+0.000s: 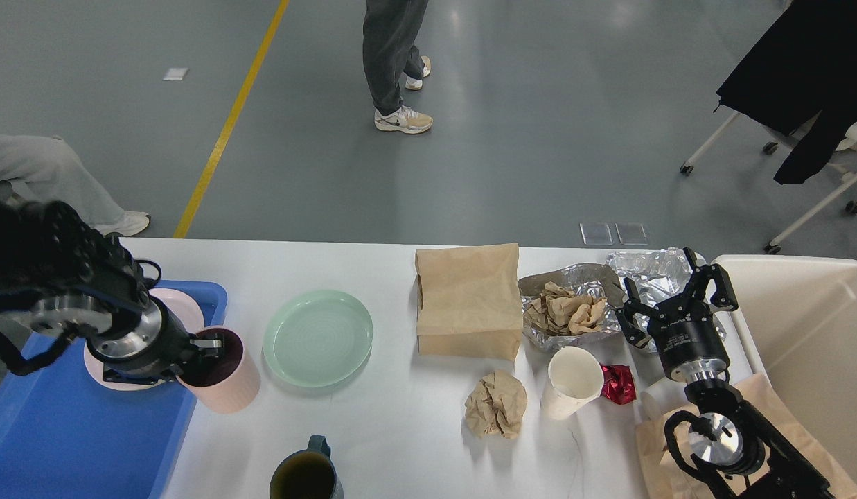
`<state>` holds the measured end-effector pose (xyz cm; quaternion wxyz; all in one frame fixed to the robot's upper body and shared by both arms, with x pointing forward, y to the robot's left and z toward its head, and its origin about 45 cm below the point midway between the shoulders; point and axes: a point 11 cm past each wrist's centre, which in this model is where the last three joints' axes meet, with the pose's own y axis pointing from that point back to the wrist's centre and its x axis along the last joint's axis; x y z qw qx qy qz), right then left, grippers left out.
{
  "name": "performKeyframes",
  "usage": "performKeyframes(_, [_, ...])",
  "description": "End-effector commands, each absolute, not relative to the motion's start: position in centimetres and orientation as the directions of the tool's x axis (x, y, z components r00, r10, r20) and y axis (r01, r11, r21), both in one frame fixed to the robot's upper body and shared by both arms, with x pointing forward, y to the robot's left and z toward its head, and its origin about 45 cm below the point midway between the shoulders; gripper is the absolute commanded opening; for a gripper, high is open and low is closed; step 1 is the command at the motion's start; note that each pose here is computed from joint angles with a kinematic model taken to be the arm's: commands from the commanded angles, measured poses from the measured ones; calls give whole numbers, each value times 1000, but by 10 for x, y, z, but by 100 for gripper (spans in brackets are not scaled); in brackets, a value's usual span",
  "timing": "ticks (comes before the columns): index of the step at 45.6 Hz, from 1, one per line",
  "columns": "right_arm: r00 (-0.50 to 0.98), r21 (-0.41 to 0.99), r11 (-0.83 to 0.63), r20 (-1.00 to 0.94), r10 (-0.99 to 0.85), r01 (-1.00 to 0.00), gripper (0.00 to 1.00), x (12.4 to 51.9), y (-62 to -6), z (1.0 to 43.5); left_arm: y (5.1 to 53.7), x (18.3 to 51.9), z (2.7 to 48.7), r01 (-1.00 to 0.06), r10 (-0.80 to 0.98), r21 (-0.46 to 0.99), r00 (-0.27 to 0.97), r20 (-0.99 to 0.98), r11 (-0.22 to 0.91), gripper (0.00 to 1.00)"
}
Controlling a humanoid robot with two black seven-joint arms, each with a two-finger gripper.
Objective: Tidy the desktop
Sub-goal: 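Lift the pink mug with the left gripper and carry it onto the tray, then release the pink mug on the tray corner and withdraw the left gripper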
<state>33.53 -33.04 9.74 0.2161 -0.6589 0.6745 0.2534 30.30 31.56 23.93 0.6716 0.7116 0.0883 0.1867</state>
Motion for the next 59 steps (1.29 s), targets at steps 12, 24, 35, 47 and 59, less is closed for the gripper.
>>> performKeyframes(12, [-38,57,3,-625,-779,-998,100,335,-330,97,315,304,342,-17,273,1000,962,22,-21,0])
performKeyframes(24, [-37,56,3,-626,-779,-998,100,336,-330,98,360,303,349,-90,290,992,951,112,-88,0])
performKeyframes(35, [-38,57,3,-625,-779,-998,100,335,-330,97,462,285,320,-151,357,983,917,179,-104,0])
performKeyframes(47, [-38,57,3,-625,-779,-998,100,335,-330,97,574,253,287,-124,463,975,864,197,-183,0])
performKeyframes(59, [-38,57,3,-625,-779,-998,100,335,-330,97,610,247,223,-73,549,985,823,147,-154,1])
